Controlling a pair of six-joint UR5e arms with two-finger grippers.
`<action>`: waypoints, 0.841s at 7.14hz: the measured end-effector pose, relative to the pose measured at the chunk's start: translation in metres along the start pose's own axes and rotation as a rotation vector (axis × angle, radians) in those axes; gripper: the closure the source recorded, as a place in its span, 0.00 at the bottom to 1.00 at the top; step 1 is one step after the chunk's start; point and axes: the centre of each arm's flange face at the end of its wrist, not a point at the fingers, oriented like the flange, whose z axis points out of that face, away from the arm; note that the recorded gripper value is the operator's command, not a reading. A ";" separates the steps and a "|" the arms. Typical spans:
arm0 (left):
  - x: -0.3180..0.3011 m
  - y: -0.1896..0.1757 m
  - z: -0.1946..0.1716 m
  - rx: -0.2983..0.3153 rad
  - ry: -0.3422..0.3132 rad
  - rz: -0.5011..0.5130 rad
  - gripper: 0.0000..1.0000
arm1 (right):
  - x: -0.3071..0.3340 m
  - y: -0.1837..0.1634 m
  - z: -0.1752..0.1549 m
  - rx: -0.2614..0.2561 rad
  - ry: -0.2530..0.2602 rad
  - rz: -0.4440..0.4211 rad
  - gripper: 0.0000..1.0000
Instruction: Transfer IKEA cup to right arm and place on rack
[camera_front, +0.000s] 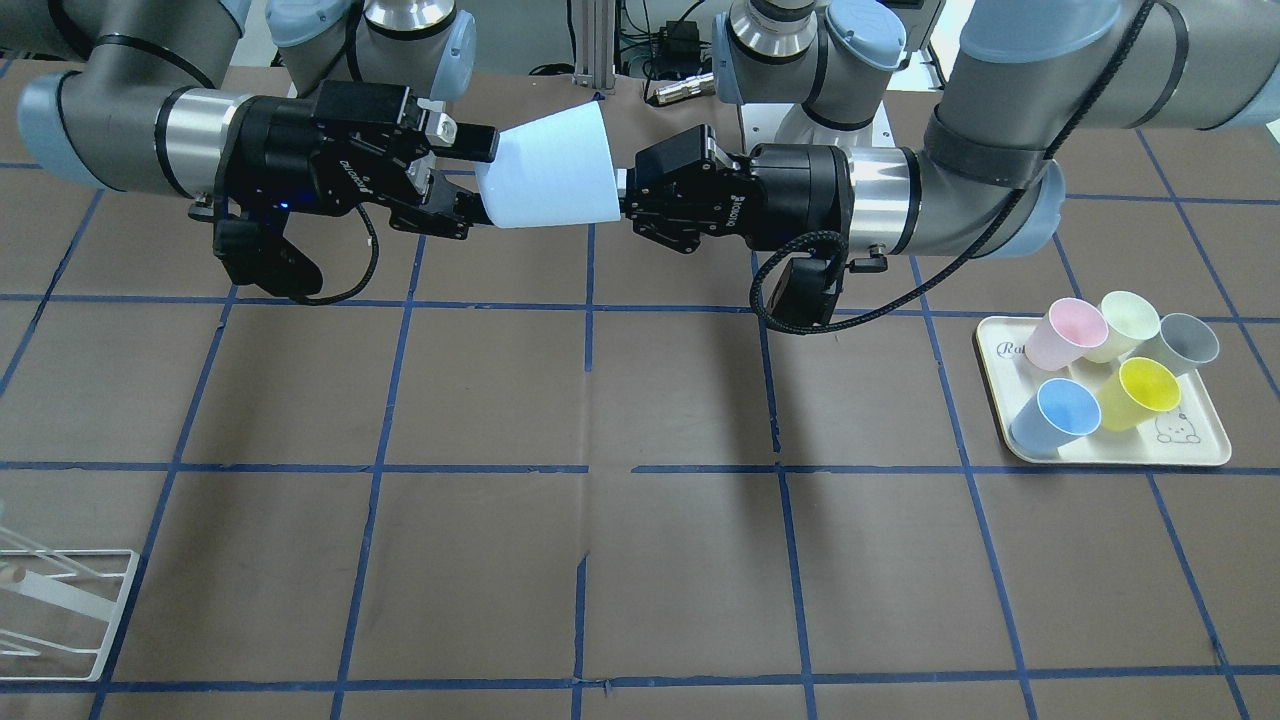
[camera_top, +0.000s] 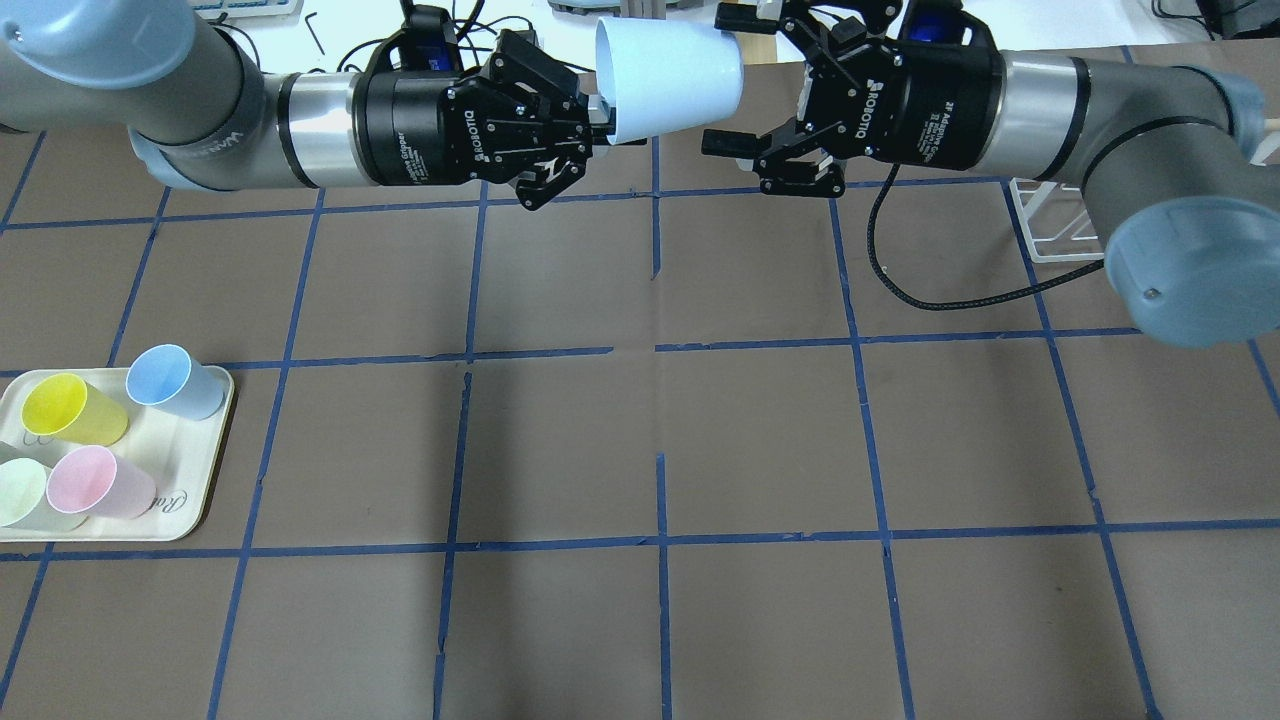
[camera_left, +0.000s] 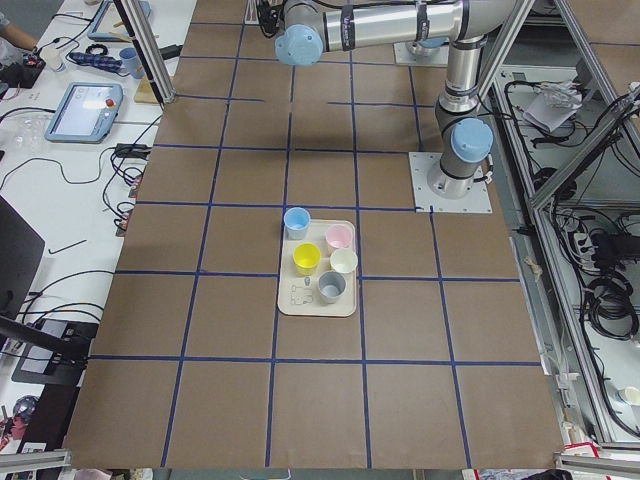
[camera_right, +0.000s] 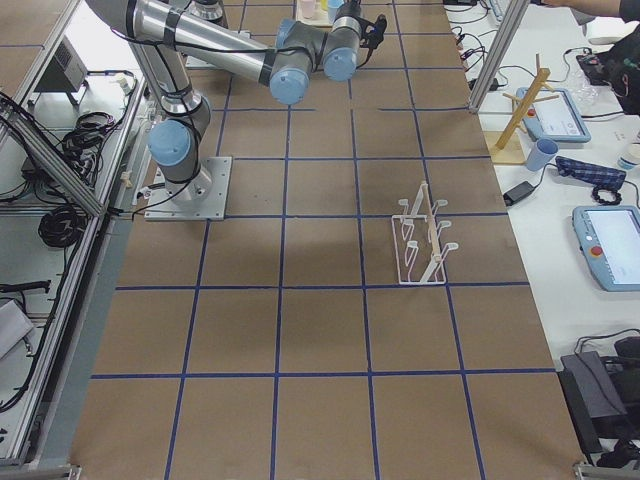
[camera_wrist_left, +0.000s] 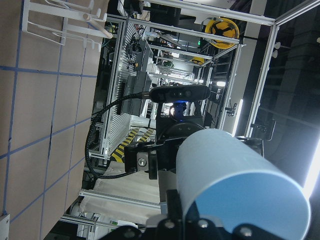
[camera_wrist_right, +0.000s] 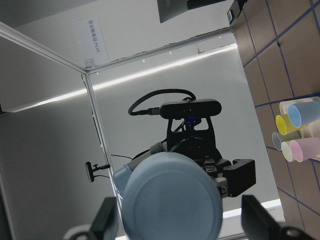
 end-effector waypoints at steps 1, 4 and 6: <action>0.000 0.000 0.000 0.000 0.000 -0.001 1.00 | -0.001 0.001 0.001 -0.003 0.001 0.006 0.39; 0.001 0.000 0.001 0.007 0.004 0.001 0.78 | -0.005 0.002 0.002 -0.005 0.002 0.043 0.45; 0.004 -0.003 0.001 0.032 0.016 0.010 0.62 | -0.006 0.001 0.002 -0.006 0.003 0.049 0.45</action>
